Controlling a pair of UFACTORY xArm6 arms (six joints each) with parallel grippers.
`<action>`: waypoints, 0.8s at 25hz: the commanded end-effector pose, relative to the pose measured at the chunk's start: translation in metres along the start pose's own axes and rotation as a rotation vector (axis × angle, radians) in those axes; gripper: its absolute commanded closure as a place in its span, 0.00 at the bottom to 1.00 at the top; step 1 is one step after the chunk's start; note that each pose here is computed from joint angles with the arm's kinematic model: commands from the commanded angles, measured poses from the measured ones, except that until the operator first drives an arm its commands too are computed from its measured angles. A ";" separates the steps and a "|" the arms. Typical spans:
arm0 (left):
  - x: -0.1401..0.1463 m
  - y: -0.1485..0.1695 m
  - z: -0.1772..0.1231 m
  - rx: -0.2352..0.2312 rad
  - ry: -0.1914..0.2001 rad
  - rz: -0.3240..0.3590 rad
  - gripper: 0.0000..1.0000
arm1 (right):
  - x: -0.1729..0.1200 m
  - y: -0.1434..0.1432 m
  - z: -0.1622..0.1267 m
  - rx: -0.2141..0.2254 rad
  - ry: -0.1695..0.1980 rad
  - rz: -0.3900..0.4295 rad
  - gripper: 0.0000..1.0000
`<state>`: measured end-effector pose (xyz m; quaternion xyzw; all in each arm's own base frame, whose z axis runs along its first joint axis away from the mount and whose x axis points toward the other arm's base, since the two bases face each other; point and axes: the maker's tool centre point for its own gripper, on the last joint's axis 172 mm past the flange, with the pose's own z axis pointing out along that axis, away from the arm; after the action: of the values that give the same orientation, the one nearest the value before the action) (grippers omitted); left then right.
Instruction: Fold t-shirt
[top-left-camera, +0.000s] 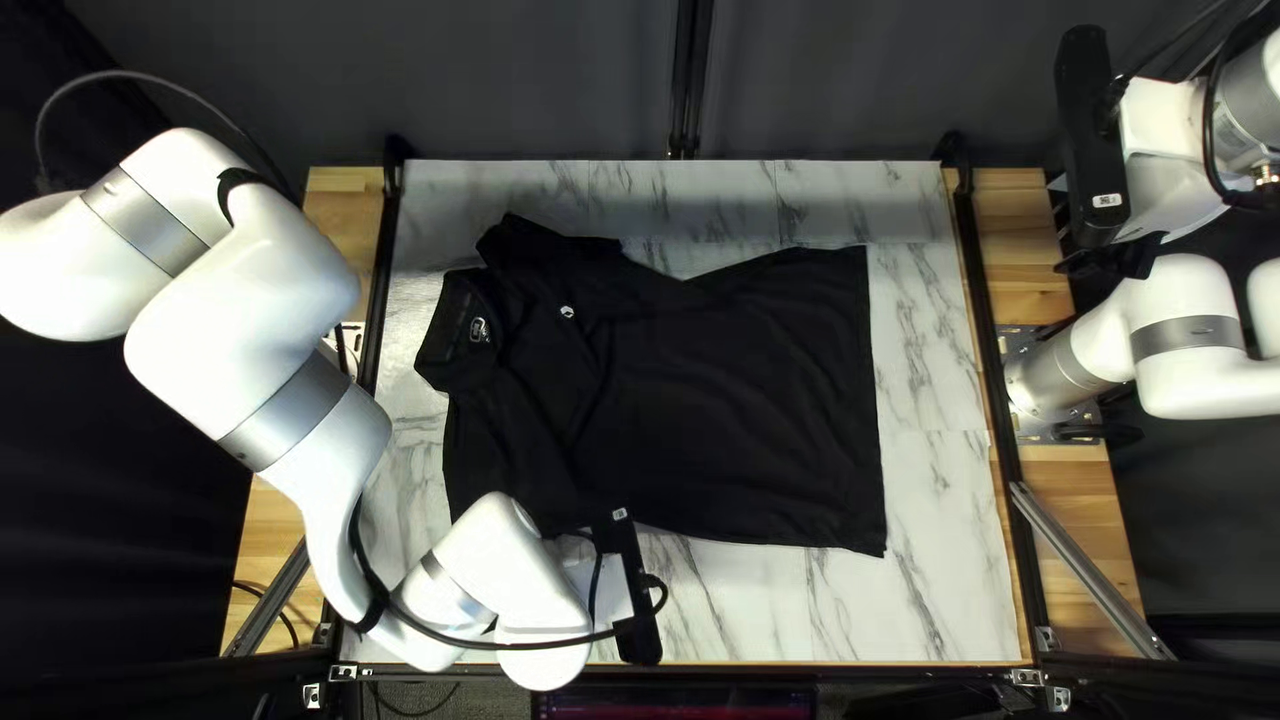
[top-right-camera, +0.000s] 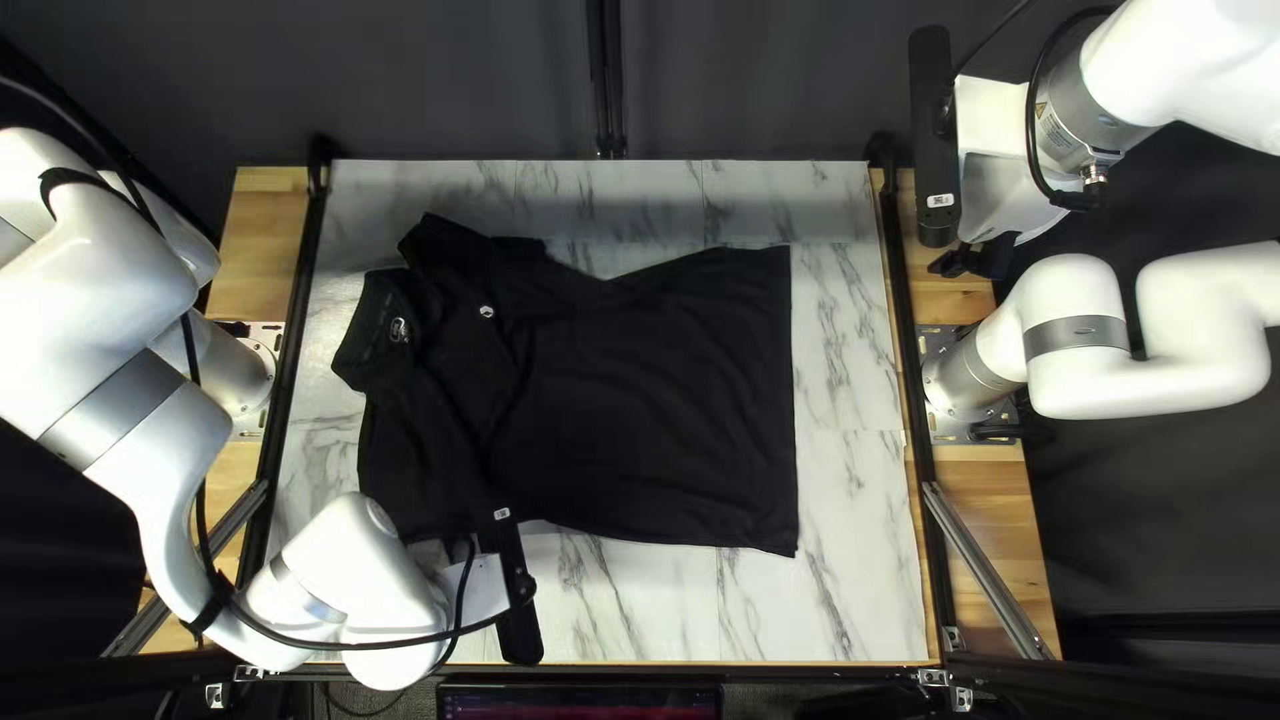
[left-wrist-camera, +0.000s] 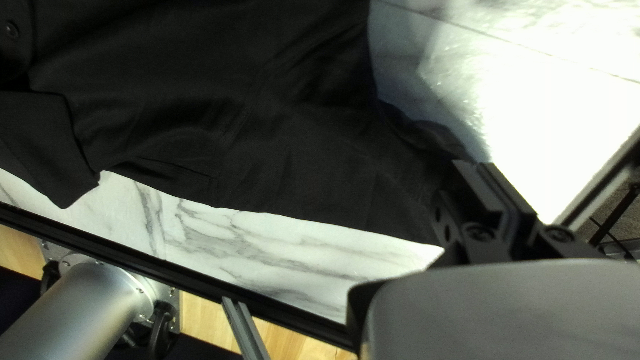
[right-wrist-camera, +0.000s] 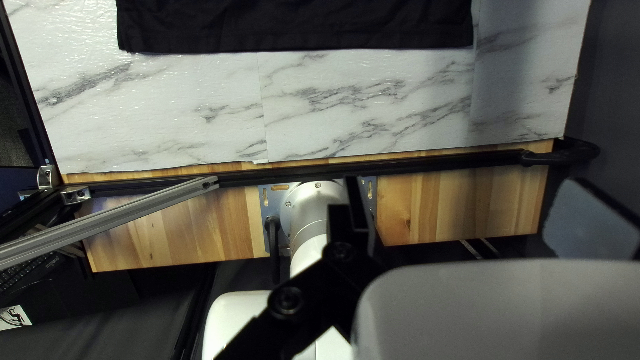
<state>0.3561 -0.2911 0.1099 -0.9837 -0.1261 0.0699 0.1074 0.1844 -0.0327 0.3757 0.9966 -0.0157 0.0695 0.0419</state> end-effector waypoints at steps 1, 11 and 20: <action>-0.009 0.006 -0.001 -0.001 -0.015 0.011 0.93 | 0.000 0.000 0.000 0.000 0.000 0.000 0.00; -0.016 -0.023 0.000 0.046 -0.106 0.017 0.93 | 0.000 0.000 0.000 0.000 0.000 0.000 0.00; 0.016 -0.018 0.009 0.059 -0.158 0.084 0.96 | 0.000 0.000 0.000 0.000 0.000 0.000 0.00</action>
<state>0.3618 -0.2736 0.1022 -0.9763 -0.0962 0.1510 0.1213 0.1844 -0.0327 0.3757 0.9966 -0.0157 0.0695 0.0419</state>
